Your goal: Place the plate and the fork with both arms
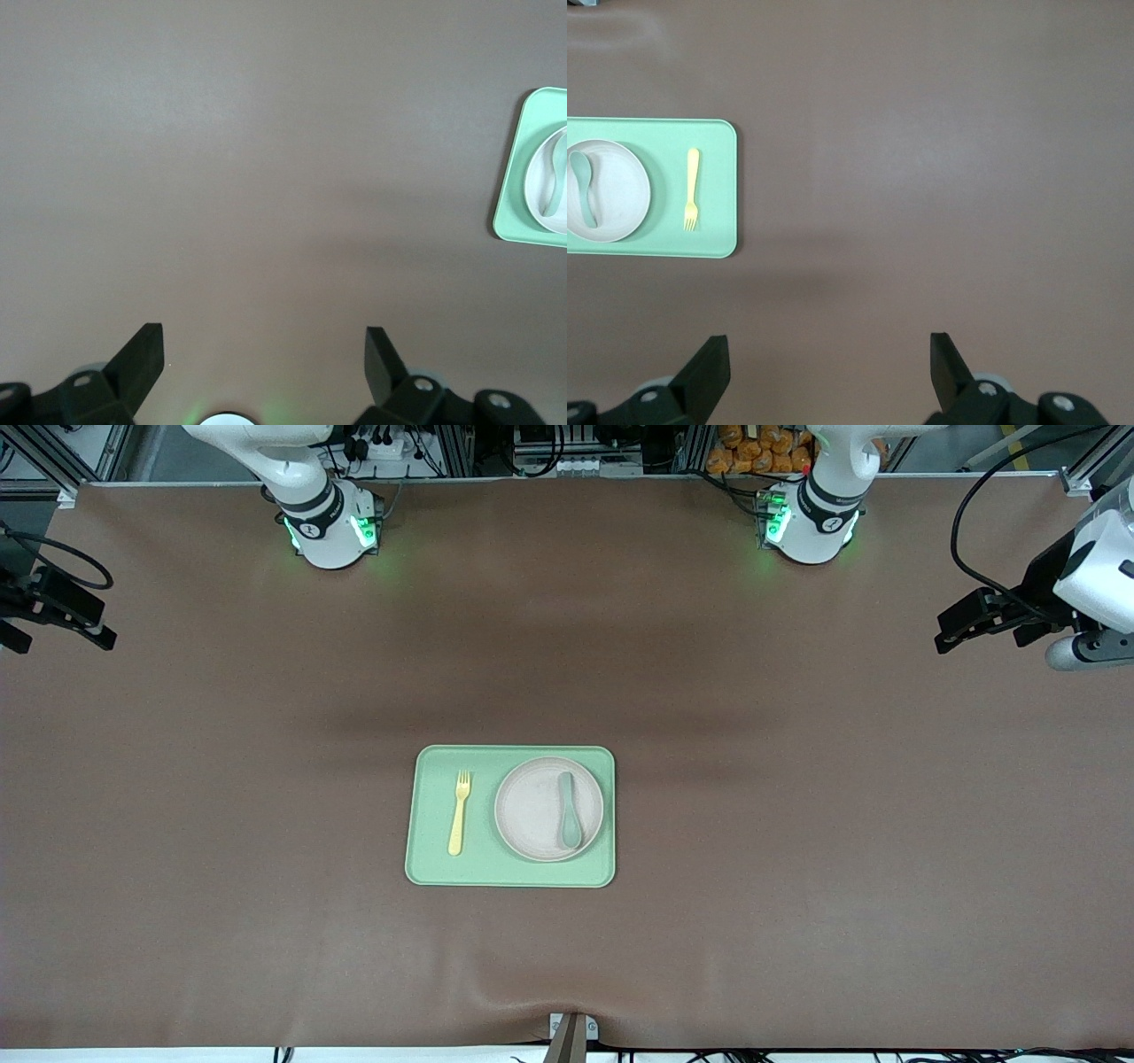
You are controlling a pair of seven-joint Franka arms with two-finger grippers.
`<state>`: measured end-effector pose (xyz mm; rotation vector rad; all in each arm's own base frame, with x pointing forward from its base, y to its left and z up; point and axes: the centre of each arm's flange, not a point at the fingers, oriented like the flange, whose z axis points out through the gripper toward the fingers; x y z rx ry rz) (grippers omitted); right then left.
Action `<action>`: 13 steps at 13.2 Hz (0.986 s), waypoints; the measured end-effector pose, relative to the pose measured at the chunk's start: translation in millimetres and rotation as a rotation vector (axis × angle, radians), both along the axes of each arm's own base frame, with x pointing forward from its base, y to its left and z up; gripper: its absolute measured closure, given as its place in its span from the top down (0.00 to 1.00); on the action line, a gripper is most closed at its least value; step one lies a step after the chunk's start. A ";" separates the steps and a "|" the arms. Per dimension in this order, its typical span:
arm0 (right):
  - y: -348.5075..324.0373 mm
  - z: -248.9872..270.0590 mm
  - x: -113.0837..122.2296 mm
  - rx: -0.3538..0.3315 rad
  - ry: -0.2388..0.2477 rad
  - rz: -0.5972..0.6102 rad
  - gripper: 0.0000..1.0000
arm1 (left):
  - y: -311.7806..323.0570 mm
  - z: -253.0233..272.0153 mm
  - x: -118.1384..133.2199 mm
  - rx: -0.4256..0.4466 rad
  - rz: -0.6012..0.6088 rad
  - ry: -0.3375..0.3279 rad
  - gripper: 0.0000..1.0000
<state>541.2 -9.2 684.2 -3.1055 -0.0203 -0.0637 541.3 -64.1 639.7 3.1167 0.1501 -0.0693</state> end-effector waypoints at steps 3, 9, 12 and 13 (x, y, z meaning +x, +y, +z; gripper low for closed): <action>-2.6 0.2 -3.9 0.000 0.020 -0.002 1.00 | 0.1 0.7 0.0 0.000 0.000 -0.001 1.00; -2.0 0.4 -22.8 0.000 0.024 -0.001 1.00 | 0.0 1.1 -0.1 0.000 0.000 -0.002 1.00; 6.3 2.0 -20.7 -0.024 0.007 0.021 1.00 | 0.5 1.1 0.0 0.000 0.001 -0.002 1.00; 9.7 2.6 -20.3 -0.038 0.004 0.028 1.00 | 0.9 1.2 0.0 0.000 0.002 -0.002 1.00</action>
